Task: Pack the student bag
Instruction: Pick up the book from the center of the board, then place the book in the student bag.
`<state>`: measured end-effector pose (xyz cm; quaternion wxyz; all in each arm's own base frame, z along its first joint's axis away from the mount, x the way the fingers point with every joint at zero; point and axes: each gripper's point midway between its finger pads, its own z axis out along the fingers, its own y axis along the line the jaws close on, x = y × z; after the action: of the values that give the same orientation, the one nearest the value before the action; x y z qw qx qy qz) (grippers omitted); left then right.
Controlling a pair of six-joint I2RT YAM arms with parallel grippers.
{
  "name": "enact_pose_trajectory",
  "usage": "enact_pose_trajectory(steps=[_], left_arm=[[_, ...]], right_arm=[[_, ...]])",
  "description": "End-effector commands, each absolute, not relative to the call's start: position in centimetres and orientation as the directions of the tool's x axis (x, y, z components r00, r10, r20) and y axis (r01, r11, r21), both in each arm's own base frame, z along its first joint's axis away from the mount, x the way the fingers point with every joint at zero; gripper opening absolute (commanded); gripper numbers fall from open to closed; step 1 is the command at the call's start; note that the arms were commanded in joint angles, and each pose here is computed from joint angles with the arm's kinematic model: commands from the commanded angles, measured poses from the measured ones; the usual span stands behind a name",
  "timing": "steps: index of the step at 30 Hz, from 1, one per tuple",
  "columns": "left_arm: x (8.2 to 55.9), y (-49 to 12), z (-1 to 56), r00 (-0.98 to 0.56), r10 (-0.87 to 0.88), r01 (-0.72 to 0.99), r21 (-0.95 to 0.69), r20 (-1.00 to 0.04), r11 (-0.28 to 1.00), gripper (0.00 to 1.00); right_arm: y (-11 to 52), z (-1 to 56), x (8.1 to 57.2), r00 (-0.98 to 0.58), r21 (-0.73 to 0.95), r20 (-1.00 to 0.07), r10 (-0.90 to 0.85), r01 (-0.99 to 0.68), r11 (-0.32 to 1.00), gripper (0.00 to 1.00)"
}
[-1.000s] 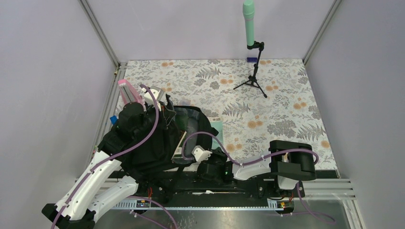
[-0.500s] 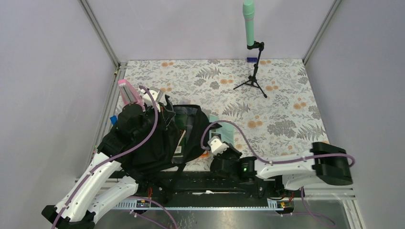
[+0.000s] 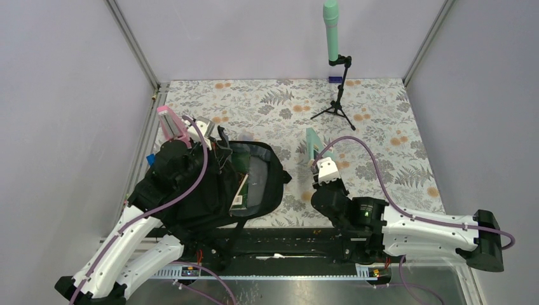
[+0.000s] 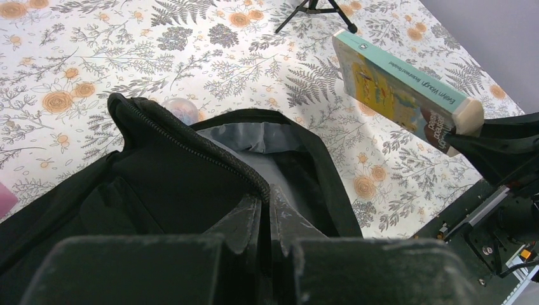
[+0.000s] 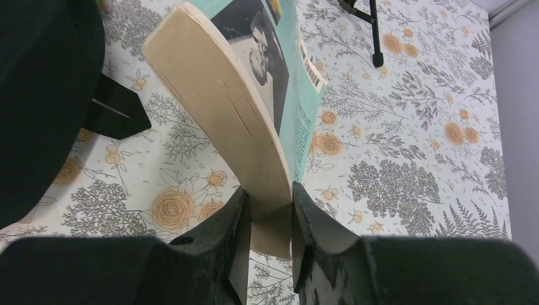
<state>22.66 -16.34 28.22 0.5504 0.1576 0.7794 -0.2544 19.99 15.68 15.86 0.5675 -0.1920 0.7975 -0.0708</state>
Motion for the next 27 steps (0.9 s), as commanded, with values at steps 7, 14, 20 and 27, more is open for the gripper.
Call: enact_pose_trajectory(steps=[7, 14, 20, 27], left_arm=[[22.5, -16.6, 33.5, -0.156, -0.148, 0.584, -0.212, -0.977, 0.784, 0.0], [22.0, -16.5, 34.2, -0.118, -0.16, 0.602, -0.199, -0.98, 0.774, 0.0], [21.8, -16.7, 34.3, -0.116, -0.165, 0.615, -0.201, -0.98, 0.762, 0.0], [21.7, -16.6, 34.5, -0.108, -0.167, 0.617, -0.198, -0.98, 0.762, 0.0]], right_arm=[[19.5, 27.4, 19.6, -0.21, 0.136, -0.975, 0.072, -0.31, 0.941, 0.0], [23.6, 29.9, 18.3, -0.271, 0.33, -0.935, 0.227, -0.438, 0.836, 0.0], [28.6, 29.1, 16.3, -0.419, 0.51, -0.851, 0.316, -0.518, 0.687, 0.0], [33.2, 29.3, 14.7, -0.52, 0.647, -0.761, 0.388, -0.562, 0.516, 0.0]])
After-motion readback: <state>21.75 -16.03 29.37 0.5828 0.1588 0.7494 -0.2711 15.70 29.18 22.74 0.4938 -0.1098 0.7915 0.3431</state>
